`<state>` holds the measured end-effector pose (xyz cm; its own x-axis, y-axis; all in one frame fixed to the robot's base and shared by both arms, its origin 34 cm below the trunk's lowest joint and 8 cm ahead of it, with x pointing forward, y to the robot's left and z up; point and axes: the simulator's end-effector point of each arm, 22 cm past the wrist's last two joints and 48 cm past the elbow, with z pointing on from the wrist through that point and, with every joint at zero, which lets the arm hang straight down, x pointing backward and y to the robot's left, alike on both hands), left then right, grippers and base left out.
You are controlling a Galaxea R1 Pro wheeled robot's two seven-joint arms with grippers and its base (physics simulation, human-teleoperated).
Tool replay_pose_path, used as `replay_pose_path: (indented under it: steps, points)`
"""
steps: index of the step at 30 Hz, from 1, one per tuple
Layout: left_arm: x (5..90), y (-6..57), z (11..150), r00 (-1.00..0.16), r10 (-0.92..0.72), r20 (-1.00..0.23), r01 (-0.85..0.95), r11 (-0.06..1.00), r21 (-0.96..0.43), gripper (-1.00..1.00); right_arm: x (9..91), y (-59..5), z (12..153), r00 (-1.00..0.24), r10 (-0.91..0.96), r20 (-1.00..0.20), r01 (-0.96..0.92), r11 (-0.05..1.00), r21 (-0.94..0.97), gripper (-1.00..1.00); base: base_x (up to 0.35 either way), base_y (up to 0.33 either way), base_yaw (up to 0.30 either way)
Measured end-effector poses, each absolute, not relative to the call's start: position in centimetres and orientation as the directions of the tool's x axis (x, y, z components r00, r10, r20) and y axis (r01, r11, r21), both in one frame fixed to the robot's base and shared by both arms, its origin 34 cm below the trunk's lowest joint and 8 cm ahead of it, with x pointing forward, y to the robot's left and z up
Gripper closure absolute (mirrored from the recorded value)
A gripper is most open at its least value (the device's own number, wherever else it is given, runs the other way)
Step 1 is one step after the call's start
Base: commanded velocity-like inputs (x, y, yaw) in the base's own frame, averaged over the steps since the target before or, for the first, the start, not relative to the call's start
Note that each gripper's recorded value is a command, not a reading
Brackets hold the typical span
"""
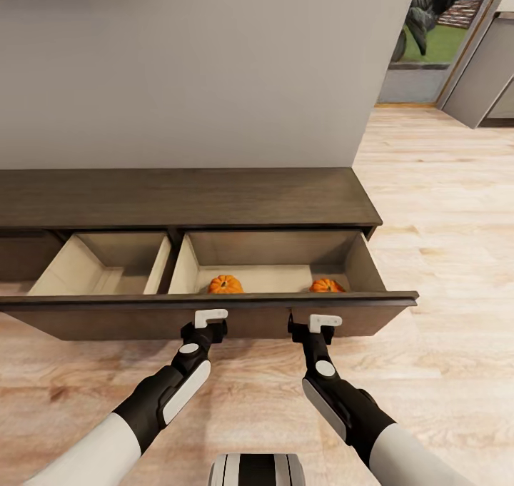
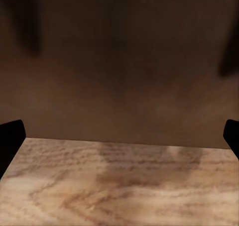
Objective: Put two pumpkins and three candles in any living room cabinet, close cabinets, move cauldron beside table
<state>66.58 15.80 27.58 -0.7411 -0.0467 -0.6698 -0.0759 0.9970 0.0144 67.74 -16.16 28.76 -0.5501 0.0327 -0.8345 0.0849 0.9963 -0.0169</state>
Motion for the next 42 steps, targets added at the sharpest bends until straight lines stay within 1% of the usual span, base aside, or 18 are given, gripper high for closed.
replay_pose_path:
  steps: [4,9,42]
  points:
    - [66.6,15.79,27.61,-0.741,-0.047,-0.67,-0.076,0.997,0.014,-1.0,67.73,-16.15,28.76,-0.55,0.033,-0.834,0.085,0.996,-0.017,-1.0,0.068,0.0,0.0]
    - [66.58,15.74,27.62,-0.741,-0.048,-0.67,-0.076,0.997,0.013,-1.0,67.72,-16.12,28.77,-0.55,0.033,-0.834,0.084,0.996,-0.016,-1.0,0.205,0.0,0.0]
    - [66.59,15.69,27.66,-0.74,-0.046,-0.671,-0.074,0.997,0.014,-1.0,67.71,-16.23,28.73,-0.551,0.034,-0.834,0.086,0.996,-0.016,-1.0,0.253,0.0,0.0]
